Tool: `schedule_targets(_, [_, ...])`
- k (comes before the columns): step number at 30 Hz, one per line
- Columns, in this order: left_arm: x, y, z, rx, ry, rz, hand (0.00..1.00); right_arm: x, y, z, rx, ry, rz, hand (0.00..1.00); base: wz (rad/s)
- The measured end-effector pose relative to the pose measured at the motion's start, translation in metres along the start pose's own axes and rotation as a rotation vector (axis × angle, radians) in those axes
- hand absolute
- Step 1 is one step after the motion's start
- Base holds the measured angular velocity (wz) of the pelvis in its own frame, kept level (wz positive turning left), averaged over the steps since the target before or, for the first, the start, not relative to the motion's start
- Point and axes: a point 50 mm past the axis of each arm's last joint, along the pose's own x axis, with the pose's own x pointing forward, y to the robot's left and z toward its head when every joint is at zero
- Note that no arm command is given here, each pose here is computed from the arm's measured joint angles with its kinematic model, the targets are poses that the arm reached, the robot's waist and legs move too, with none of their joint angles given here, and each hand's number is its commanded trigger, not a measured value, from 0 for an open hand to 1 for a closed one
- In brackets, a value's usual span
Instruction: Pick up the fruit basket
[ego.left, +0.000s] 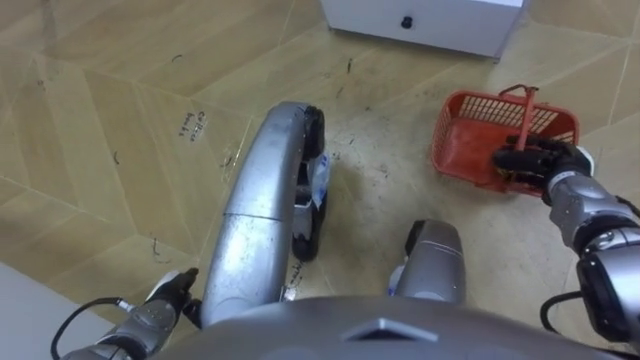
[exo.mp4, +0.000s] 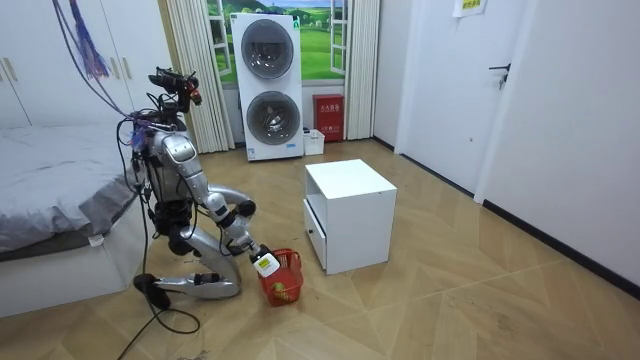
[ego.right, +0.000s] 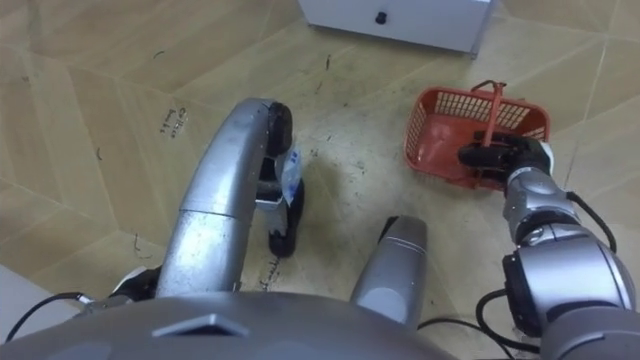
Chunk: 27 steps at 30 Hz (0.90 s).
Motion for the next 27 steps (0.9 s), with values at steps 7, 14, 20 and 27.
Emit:
schedule_targets(7, [0.0,0.0,0.001,0.005,-0.001,0.0,0.0,0.0,-0.001,0.0,0.031,0.002,-0.002,1.0,0.03])
schedule_targets(14, [0.0,0.0,0.001,-0.012,-0.002,0.004,0.0,0.0,-0.001,0.0,0.068,0.004,-0.003,1.0,0.0])
schedule_targets(20, [0.0,0.0,0.001,-0.011,-0.003,0.005,0.0,0.0,0.004,-0.002,0.038,0.007,0.005,1.0,0.01])
schedule_targets(27, [0.002,0.005,0.009,-0.016,-0.017,0.018,0.0,-0.001,0.009,-0.004,-0.075,0.002,0.018,1.0,-0.04])
